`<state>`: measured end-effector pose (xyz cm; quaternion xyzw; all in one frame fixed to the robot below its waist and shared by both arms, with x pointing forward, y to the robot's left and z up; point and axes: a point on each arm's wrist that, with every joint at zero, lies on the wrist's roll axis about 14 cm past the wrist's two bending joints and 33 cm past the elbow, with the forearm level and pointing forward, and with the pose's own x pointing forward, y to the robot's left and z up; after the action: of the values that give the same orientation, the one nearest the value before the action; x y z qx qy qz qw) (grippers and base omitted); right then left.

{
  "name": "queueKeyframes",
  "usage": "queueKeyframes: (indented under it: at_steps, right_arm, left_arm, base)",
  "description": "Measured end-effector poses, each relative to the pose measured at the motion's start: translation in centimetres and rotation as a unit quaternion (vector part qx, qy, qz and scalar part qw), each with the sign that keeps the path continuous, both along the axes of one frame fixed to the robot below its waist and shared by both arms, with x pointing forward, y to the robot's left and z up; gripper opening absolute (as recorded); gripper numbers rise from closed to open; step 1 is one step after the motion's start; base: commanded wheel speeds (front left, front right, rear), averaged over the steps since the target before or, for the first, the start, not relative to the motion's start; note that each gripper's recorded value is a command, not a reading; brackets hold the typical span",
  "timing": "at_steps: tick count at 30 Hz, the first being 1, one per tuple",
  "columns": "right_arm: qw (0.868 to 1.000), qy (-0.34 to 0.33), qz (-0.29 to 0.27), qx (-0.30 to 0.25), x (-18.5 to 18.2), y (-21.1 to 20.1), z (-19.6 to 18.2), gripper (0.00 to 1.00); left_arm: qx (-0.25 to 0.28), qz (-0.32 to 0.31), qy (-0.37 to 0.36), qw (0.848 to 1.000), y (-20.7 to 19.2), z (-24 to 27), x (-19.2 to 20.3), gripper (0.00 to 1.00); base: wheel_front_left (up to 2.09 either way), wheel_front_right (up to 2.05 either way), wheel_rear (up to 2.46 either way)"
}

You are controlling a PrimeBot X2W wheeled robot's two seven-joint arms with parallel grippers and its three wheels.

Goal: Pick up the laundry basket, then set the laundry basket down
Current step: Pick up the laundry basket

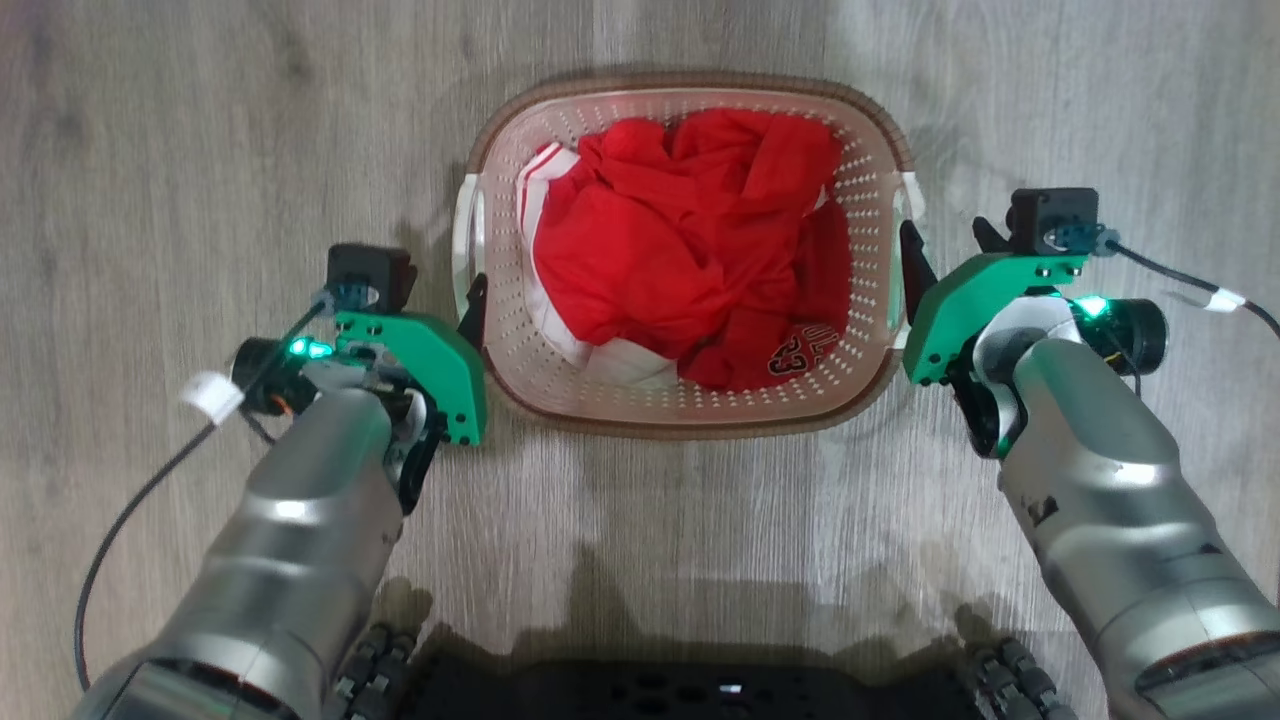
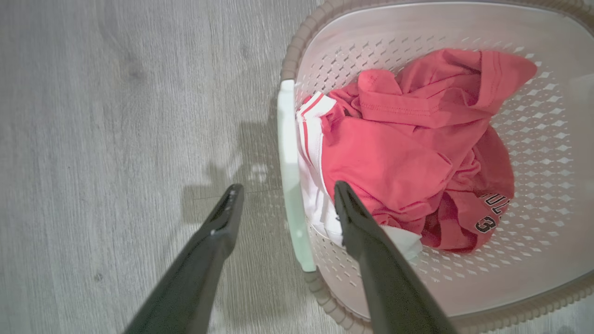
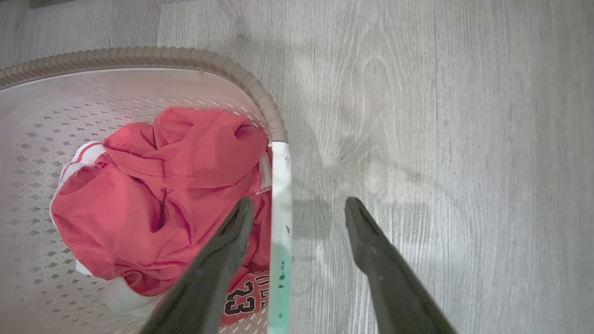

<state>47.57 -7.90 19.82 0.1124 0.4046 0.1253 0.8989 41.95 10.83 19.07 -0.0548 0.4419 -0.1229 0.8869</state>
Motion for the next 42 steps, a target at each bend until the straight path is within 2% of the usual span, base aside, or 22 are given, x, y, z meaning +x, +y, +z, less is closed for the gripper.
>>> queueKeyframes:
  at_steps: [17, 42]
  right_arm:
    - [0.997, 0.069, 0.021, 0.008, -0.7, 1.5, -3.9, 1.00]
    - [0.993, 0.112, 0.029, 0.018, -0.6, 2.6, -6.8, 1.00]
  left_arm:
    - [-0.008, -0.018, 0.072, 0.997, -0.7, -2.8, -0.6, 1.00]
    - [-0.007, -0.068, 0.134, 0.989, -1.8, -5.5, -1.2, 1.00]
  base:
    - [0.00, 0.00, 0.00]
    - [0.00, 0.00, 0.00]
